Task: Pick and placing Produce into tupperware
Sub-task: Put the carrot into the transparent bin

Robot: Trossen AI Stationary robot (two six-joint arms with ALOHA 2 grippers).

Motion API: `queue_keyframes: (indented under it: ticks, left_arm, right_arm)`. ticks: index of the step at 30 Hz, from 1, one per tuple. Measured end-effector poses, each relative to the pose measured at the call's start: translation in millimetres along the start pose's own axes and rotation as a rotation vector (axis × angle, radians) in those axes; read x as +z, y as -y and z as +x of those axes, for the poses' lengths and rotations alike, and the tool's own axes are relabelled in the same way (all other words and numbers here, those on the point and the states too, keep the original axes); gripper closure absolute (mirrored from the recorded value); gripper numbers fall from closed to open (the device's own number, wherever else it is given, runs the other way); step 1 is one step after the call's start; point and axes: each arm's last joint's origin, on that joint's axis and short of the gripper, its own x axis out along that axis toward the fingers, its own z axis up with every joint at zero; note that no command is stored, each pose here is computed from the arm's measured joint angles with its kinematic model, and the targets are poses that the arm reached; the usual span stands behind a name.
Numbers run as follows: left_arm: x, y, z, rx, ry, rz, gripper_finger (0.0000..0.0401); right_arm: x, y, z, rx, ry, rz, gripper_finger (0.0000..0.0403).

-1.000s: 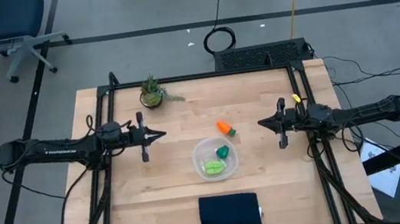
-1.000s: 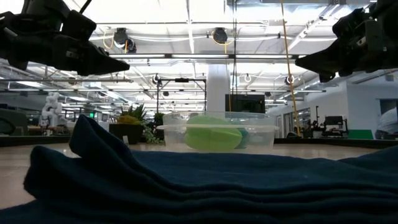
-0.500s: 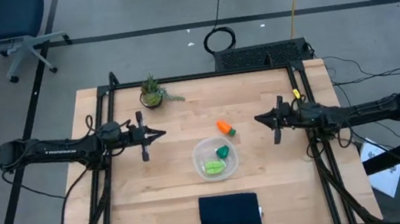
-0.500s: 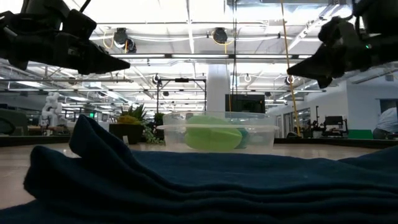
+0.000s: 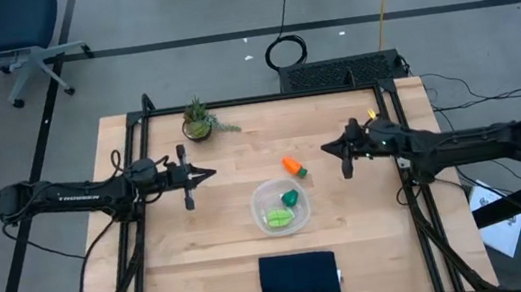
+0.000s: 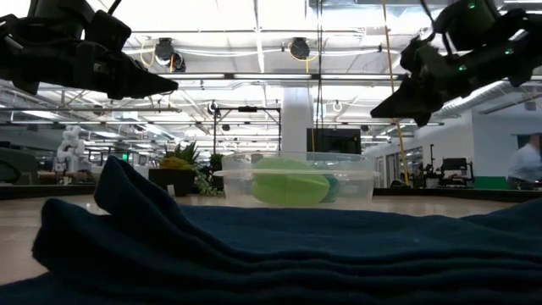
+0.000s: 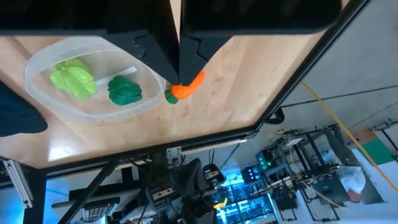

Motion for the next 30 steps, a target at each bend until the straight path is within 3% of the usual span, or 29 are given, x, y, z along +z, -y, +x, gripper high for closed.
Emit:
queue_keyframes:
  ticks: [10, 19, 30]
  left_arm:
    - [0, 0, 0, 0.001, 0.001, 0.000, 0.0380]
    - [0, 0, 0, 0.001, 0.001, 0.000, 0.0398]
    - [0, 0, 0, 0.001, 0.001, -0.014, 0.0376]
  right_arm:
    - [10, 2, 28, 0.001, -0.105, 0.021, 0.0403]
    - [15, 1, 54, 0.052, -0.017, 0.068, 0.0403]
    - [31, 0, 89, 0.040, -0.111, 0.069, 0.0403]
